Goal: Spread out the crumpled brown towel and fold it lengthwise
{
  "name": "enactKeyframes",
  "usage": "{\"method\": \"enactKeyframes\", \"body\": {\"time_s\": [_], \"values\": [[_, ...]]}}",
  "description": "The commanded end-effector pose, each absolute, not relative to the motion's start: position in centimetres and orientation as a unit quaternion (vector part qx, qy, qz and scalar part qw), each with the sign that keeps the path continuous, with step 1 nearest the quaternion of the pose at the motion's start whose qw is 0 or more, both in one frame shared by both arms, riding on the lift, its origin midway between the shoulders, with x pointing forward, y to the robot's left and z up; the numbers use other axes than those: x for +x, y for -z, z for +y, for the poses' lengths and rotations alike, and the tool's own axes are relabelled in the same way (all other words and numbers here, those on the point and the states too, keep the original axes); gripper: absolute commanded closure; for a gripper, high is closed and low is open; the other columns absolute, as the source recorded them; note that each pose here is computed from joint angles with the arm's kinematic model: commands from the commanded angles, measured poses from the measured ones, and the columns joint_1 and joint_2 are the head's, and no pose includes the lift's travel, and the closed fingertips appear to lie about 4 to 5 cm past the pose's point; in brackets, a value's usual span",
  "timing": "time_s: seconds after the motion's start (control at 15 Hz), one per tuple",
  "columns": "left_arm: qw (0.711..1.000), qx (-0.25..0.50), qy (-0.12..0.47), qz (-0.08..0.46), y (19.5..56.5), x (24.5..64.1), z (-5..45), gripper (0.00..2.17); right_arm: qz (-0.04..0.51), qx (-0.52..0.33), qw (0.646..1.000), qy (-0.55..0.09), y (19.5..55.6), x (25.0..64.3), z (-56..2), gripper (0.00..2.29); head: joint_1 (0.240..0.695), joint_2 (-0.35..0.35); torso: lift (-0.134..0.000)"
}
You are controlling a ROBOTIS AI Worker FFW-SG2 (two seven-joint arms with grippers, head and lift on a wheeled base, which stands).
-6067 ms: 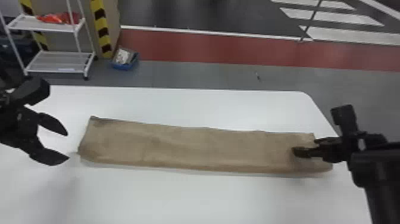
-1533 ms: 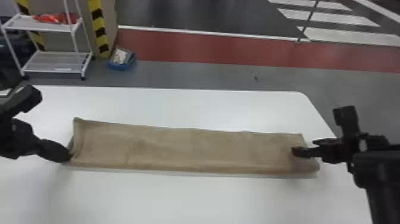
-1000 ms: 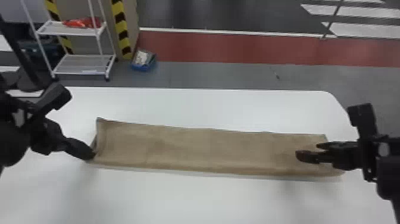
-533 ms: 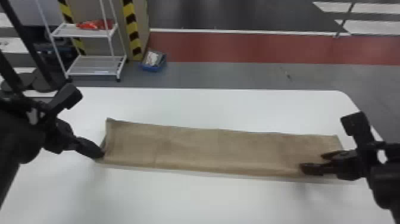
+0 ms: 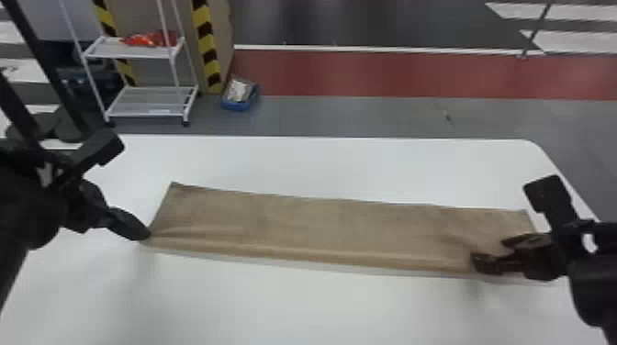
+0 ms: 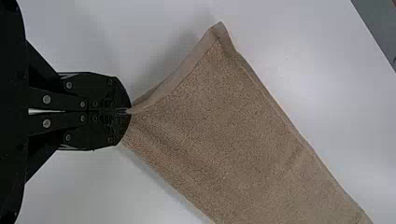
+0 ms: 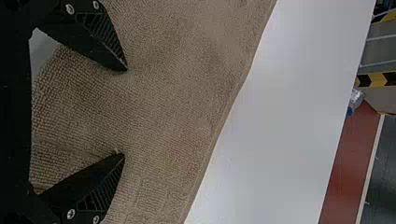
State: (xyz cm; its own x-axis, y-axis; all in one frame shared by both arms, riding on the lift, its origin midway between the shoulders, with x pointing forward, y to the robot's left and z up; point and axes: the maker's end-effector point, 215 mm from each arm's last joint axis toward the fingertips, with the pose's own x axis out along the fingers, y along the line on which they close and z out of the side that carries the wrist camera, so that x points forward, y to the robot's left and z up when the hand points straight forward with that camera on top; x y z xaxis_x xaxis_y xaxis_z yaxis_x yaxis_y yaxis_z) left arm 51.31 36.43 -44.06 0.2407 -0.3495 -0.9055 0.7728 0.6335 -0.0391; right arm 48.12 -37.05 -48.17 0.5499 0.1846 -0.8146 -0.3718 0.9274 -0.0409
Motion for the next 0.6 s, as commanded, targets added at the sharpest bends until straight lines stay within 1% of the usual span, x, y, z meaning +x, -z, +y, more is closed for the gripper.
{"method": "enactKeyframes", "body": {"time_s": [0.0,0.07,0.13,0.2,0.53], "values": [[0.756,0.222,0.367,0.494,44.4,50.9,36.5,1.46,0.445,-0.103,0.875,-0.158,48.1,48.2,-37.0,0.15,0.695,-0.009,-0.124],[0.762,0.228,0.365,0.484,44.0,50.9,36.3,0.58,0.443,-0.1,0.877,-0.158,48.0,48.3,-37.0,0.15,0.695,-0.007,-0.124],[0.765,0.229,0.364,0.48,43.9,50.9,36.2,0.1,0.439,-0.099,0.879,-0.157,47.6,48.4,-37.2,0.15,0.695,-0.005,-0.124],[0.766,0.232,0.363,0.476,43.6,51.1,36.2,0.02,0.435,-0.097,0.881,-0.157,47.3,48.5,-37.2,0.15,0.695,-0.006,-0.124],[0.792,0.225,0.343,0.452,41.4,51.8,38.0,0.02,0.4,-0.055,0.904,-0.138,43.9,49.1,-39.3,0.15,0.695,-0.013,-0.124]]}}
